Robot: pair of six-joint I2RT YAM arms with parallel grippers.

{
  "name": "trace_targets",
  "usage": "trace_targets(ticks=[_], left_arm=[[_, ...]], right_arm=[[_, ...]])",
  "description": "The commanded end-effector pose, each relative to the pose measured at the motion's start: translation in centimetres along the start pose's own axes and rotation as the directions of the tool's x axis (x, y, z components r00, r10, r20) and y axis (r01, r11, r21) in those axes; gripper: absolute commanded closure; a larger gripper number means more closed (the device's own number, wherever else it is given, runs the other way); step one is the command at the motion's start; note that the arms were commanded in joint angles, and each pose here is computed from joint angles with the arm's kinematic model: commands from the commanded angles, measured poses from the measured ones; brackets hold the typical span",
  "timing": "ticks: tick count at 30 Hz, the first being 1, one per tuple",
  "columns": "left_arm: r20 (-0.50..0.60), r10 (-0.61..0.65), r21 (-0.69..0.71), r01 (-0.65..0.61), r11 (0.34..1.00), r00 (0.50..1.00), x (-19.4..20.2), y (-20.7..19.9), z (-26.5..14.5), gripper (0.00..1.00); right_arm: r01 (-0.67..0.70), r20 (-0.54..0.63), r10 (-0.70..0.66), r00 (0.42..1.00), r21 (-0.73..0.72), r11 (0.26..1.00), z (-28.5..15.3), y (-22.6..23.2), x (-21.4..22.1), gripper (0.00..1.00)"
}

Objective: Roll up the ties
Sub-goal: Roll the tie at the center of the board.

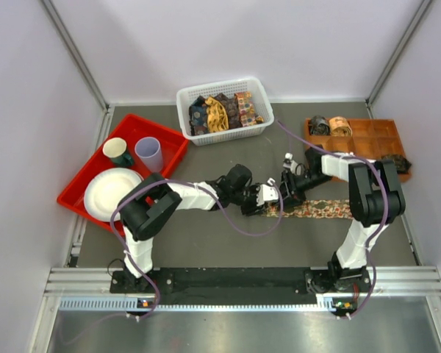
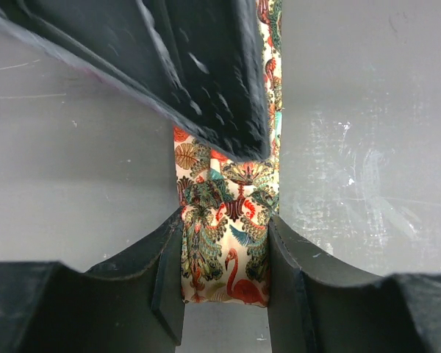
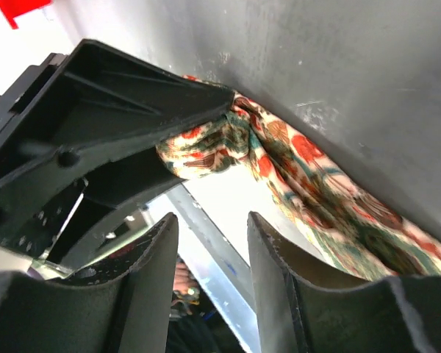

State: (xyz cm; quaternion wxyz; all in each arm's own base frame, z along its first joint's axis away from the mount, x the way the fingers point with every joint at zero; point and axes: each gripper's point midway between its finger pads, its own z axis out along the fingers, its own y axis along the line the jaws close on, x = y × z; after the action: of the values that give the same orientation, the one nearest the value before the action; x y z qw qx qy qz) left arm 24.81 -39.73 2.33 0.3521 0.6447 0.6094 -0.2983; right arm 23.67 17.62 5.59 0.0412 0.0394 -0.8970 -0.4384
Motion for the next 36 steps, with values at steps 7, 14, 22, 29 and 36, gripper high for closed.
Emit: trace_targets(ticks=[7,14,22,29,36], left_arm=[[-0.388,-0.019,0.138,0.079,0.987,0.921,10.5,-6.2,-1.2,0.68],[-0.398,-0.027,0.146,0.092,0.985,0.917,10.3,-6.5,-0.8,0.67],[-0.400,-0.019,0.172,0.095,0.980,0.916,10.4,-7.1,-0.7,0.66],[-0.404,-0.041,0.162,0.115,0.980,0.914,10.4,-7.2,-0.6,0.54],[-0.193,-0.129,0.096,0.149,0.984,0.973,6.5,-5.2,-0.5,0.30]], right_arm=[[0.066,0.086,-0.055,0.995,-0.140,0.988,2.2,2.5,-2.4,0.56],[0.099,0.063,-0.092,0.994,-0.110,0.989,4.3,2.5,-2.1,0.56],[0.077,0.059,-0.073,0.996,-0.064,0.995,5.6,0.8,-1.9,0.81],[0.064,0.032,-0.064,0.997,-0.007,0.998,5.5,-0.5,-0.9,1.00],[0.001,0.019,-0.003,1.000,0.070,0.998,5.0,-3.2,-0.6,1.00]])
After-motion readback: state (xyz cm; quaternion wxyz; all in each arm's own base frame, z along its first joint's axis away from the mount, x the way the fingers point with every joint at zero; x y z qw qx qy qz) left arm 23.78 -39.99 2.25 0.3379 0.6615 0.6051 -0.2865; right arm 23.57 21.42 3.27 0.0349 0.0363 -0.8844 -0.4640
